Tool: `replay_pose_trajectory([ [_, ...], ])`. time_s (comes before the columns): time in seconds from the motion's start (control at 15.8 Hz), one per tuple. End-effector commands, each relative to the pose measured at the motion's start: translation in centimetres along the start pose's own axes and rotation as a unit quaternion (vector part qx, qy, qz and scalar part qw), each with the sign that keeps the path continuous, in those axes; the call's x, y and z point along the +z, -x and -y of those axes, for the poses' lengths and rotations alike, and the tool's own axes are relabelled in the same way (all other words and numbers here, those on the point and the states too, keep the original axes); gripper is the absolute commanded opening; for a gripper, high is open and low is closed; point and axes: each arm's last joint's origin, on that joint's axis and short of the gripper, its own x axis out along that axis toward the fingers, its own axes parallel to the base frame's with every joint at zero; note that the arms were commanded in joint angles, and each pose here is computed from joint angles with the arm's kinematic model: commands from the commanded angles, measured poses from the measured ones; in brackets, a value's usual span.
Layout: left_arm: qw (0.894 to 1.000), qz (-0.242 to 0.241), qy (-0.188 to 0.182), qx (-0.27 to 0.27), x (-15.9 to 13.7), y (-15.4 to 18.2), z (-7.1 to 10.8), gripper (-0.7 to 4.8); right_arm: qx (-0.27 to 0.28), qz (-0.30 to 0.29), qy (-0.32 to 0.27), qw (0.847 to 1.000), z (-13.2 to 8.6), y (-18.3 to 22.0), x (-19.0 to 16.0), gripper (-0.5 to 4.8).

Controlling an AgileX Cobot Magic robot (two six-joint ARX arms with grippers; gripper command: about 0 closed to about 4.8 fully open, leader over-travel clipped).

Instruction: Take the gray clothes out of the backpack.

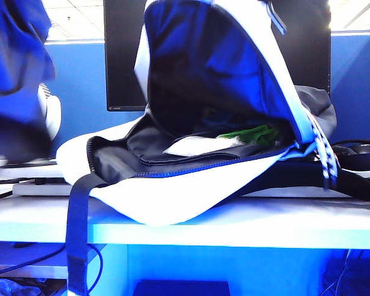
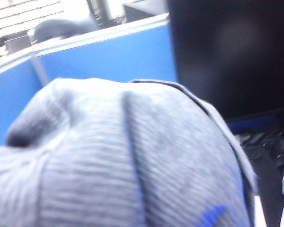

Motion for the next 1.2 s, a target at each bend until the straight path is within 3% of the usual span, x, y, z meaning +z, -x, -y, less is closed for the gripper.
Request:
replay_pose_trajectory([
  [0.06, 0.998, 0.002, 0.054, -0.015, -0.9, -3.1, -0.3, -0.05, 0.047, -0.081, 0.006, 0.996, -0.5, -1.3, -1.8, -0.07],
  [0.25, 0.995, -0.049, 0.072, -0.049, -4.2, -7.2, -0.2, -0.05, 0.195, -0.102, -0.007, 0.976, -1.7, -2.9, -2.9, -0.06],
  [0.32, 0.994, -0.06, 0.075, -0.058, -5.0, -8.1, -0.1, -0.05, 0.208, -0.107, -0.014, 0.972, -1.8, -3.2, -3.1, 0.08],
  [0.38, 0.991, -0.082, 0.088, -0.066, -6.6, -9.8, 0.0, -0.05, 0.234, -0.128, -0.038, 0.963, -2.0, -3.6, -3.6, 1.22],
  [0.51, 0.985, -0.111, 0.101, -0.087, -8.9, -12.0, 0.7, -0.05, 0.257, -0.146, -0.043, 0.954, -2.2, -3.6, -4.0, 2.36],
  [0.7, 0.972, -0.163, 0.114, -0.123, -12.7, -14.9, 2.3, -0.05, 0.256, -0.144, -0.046, 0.955, -2.1, -3.3, -3.8, 2.5],
  [0.76, 0.968, -0.177, 0.118, -0.133, -13.7, -15.6, 3.0, 0.21, 0.256, -0.139, -0.051, 0.955, -2.0, -2.7, -3.4, 2.57],
  [0.89, 0.962, -0.195, 0.134, -0.134, -14.9, -16.2, 3.4, 3.97, 0.252, -0.11, -0.05, 0.96, -1.6, -0.9, -2.1, 2.57],
  [0.95, 0.963, -0.192, 0.134, -0.134, -14.8, -16.2, 3.4, 4.79, 0.24, -0.093, -0.048, 0.965, -1.3, 0.1, -1.5, 2.57],
  [1.08, 0.963, -0.171, 0.145, -0.148, -13.9, -16.0, 3.3, 4.79, 0.204, -0.052, -0.044, 0.977, -0.7, 2.6, -0.1, 2.57],
  [1.2, 0.956, -0.141, 0.16, -0.202, -12.4, -15.1, 3.3, 4.79, 0.192, -0.016, -0.043, 0.98, -0.1, 5.2, 1.1, 2.57],
])
